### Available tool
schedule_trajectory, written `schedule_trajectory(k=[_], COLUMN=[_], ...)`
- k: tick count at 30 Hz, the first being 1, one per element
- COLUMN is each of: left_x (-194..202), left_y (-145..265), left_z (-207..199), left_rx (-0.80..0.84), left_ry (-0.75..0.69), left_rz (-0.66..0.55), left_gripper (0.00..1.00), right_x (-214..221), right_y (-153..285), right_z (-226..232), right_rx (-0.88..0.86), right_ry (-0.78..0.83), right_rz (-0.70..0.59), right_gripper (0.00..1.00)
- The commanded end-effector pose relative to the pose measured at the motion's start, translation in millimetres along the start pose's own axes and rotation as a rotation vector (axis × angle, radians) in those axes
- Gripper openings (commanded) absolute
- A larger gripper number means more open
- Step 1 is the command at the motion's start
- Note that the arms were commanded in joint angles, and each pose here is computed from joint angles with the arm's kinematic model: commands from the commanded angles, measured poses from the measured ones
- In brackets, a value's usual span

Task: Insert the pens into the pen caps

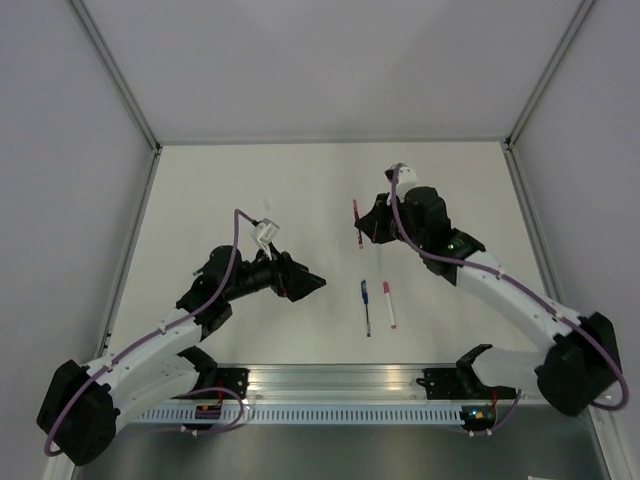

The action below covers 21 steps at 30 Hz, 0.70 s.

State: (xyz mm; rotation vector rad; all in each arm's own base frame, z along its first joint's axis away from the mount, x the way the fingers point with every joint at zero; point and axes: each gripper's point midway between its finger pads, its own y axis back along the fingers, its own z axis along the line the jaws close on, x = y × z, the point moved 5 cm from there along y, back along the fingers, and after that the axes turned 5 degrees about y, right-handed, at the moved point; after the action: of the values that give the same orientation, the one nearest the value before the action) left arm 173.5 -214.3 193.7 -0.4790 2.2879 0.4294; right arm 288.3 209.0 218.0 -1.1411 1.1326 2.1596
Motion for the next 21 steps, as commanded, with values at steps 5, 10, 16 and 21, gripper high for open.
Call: schedule_trajectory(k=[5,10,16,21], left_x=[-35,-33,-26,-21], left_y=[-6,1,3,2], left_z=[-54,-67,-67,-66], left_rx=[0.311,0.426,0.456,0.474], left_ry=[-0.096,-0.15,-0.161,-0.147], left_rz=[-0.036,-0.04,-0.018,0.014], left_gripper=[0.92,0.88,0.71,0.61], right_x=[-8,11,15,16], right_y=[64,72,71,68], right_z=[107,144,159,157], right_rx=[-0.404,-0.499,-0.503,-0.488], right_ry=[-0.17,-0.139,-0.134,-0.15], right_rz=[-0.341,-0.332,-0.366,-0.392], right_gripper=[0.0,0.0,0.0,0.0])
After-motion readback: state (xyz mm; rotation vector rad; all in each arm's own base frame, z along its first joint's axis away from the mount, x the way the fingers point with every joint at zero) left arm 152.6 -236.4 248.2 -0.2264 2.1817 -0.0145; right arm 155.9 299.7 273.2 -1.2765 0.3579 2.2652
